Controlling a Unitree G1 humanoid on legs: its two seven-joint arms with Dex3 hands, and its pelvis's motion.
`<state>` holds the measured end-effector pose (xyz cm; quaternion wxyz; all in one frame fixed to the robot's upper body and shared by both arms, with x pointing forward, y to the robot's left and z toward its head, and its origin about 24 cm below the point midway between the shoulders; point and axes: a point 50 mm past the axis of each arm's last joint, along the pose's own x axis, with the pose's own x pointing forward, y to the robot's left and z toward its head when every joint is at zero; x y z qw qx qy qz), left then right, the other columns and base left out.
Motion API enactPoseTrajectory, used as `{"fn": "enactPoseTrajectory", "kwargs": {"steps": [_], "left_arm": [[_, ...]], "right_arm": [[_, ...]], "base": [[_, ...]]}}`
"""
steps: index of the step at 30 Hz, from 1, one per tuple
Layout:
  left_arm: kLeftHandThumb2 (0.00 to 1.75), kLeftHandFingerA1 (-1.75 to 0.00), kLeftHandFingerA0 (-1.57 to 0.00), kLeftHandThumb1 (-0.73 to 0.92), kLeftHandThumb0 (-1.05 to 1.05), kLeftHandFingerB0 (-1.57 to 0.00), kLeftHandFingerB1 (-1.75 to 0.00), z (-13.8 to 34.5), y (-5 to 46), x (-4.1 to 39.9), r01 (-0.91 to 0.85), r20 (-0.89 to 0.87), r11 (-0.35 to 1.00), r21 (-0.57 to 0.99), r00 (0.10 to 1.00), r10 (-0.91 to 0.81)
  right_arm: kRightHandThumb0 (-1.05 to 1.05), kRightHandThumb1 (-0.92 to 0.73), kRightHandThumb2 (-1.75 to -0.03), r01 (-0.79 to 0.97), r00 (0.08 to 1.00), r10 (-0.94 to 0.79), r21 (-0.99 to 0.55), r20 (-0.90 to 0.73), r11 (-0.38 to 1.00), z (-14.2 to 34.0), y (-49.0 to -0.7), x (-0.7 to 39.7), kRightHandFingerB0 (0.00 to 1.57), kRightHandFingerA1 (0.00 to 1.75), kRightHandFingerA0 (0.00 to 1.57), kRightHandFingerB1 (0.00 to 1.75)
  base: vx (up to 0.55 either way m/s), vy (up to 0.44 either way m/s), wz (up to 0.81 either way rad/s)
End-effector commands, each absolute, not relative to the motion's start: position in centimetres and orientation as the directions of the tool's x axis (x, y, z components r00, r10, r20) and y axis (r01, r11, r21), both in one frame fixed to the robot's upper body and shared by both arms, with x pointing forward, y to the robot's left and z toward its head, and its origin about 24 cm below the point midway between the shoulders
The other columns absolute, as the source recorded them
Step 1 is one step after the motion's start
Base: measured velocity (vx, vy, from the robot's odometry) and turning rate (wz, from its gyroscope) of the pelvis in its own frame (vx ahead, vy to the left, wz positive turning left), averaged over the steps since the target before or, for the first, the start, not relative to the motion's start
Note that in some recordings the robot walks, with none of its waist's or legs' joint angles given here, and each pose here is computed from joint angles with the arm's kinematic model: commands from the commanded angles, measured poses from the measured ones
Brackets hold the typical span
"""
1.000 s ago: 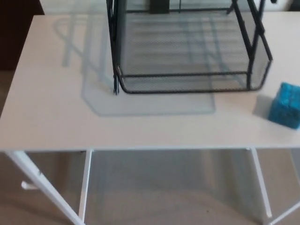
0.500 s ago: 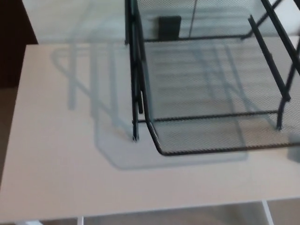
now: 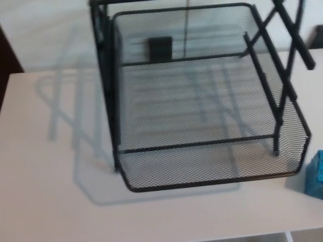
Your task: The robot walks towards a desk on which a file tray is kept in the middle and a cube is kept to its right. The robot lifts the cube using its right hand and places it on the file tray.
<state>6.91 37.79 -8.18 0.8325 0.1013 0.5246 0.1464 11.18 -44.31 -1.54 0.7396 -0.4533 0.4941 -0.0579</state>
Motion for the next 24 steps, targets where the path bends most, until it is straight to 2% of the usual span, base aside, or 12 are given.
{"fn": "enactPoseTrajectory", "kwargs": {"steps": [1,4,6,7,9,11,12,13,16,17,20,24], "left_arm": [[0.92,-0.35,-0.04,0.61,-0.76,-0.02,-0.11,-8.1,38.6,6.9,-0.171,-0.831,0.92,0.352,0.395,0.391],[0.93,-0.44,-0.14,0.6,-0.76,0.0,-0.13,-7.9,38.6,7.1,-0.139,-0.824,0.918,0.372,0.405,0.396],[0.92,-0.43,-0.11,0.6,-0.75,0.0,-0.11,-7.9,38.5,7.1,-0.162,-0.82,0.92,0.357,0.417,0.392],[0.91,-0.43,-0.12,0.59,-0.76,0.0,-0.11,-7.9,38.5,7.2,-0.171,-0.823,0.918,0.358,0.407,0.397],[0.92,-0.4,-0.07,0.6,-0.73,0.0,-0.13,-8.1,38.4,7.3,-0.172,-0.823,0.917,0.359,0.406,0.398],[0.92,-0.41,-0.06,0.6,-0.74,0.0,-0.13,-8.1,38.3,7.2,-0.177,-0.824,0.915,0.362,0.398,0.403],[0.92,-0.39,-0.02,0.6,-0.74,0.0,-0.12,-8.1,38.3,7.1,-0.177,-0.822,0.916,0.36,0.405,0.401],[0.91,-0.38,-0.04,0.6,-0.73,0.0,-0.13,-8.1,38.4,7.1,-0.182,-0.821,0.916,0.359,0.405,0.402],[0.91,-0.37,-0.04,0.59,-0.74,-0.02,-0.12,-8.1,38.5,7.2,-0.196,-0.819,0.916,0.351,0.41,0.402],[0.93,-0.43,-0.03,0.6,-0.74,0.0,-0.15,-8.0,38.5,7.3,-0.186,-0.816,0.914,0.36,0.413,0.405],[0.92,-0.41,-0.03,0.6,-0.73,0.0,-0.13,-7.8,38.4,7.8,-0.177,-0.815,0.914,0.365,0.414,0.406],[0.89,-0.42,-0.12,0.58,-0.73,0.0,-0.12,-8.0,38.5,7.7,-0.192,-0.817,0.913,0.36,0.408,0.408]], "right_arm": [[-0.77,-0.55,-0.93,-0.28,0.542,-0.552,-0.755,-0.634,0.593,-1.0,-44.6,11.3,0.05,0.25,0.04,0.23],[-0.83,-0.59,-0.79,-0.285,0.526,-0.566,-0.759,-0.635,0.586,-1.0,-44.7,11.4,0.04,0.29,0.09,0.22],[-0.77,-0.53,-0.91,-0.242,0.572,-0.544,-0.76,-0.614,0.603,-0.9,-44.5,11.4,0.12,0.34,0.03,0.28],[-0.78,-0.74,-0.63,-0.279,0.547,-0.551,-0.758,-0.63,0.59,-1.1,-44.7,11.3,0.0,0.38,0.18,0.2],[-0.79,-0.76,-0.63,-0.296,0.509,-0.554,-0.738,-0.659,0.606,-1.0,-44.9,11.2,0.0,0.36,0.21,0.21],[-0.8,-0.58,-0.95,-0.289,0.543,-0.553,-0.759,-0.632,0.583,-0.6,-44.9,11.5,0.0,0.46,0.12,0.27],[-0.38,-0.38,-0.98,-0.287,0.56,-0.56,-0.778,-0.61,0.559,-0.5,-44.8,11.7,0.0,0.49,0.0,0.49],[-0.76,-0.71,-0.63,-0.289,0.564,-0.559,-0.779,-0.608,0.556,-0.5,-44.7,11.7,0.1,0.34,0.22,0.24],[-0.78,-0.73,-0.63,-0.293,0.563,-0.557,-0.778,-0.611,0.556,-0.6,-44.6,12.0,0.07,0.37,0.3,0.23],[-0.8,-0.59,-0.96,-0.29,0.56,-0.552,-0.771,-0.618,0.568,-0.6,-44.6,12.2,0.02,0.48,0.23,0.26],[-0.78,-0.54,-0.87,-0.206,0.591,-0.533,-0.752,-0.606,0.626,-0.5,-44.6,12.3,0.05,0.41,0.09,0.33],[-0.76,-0.71,-0.62,-0.224,0.547,-0.529,-0.722,-0.649,0.654,-0.6,-44.7,12.3,0.01,0.36,0.23,0.22]], "base": [[0.05,-0.007,-0.06],[0.02,0.049,-0.05],[0.05,0.154,-0.07],[0.02,0.174,0.27],[-0.02,0.19,-0.08],[0.03,0.16,0.16],[0.07,0.099,-0.01],[0.0,0.0,0.0],[0.03,0.01,0.06],[0.0,-0.044,0.06],[-0.03,-0.044,0.03],[0.0,-0.042,0.0]]}}
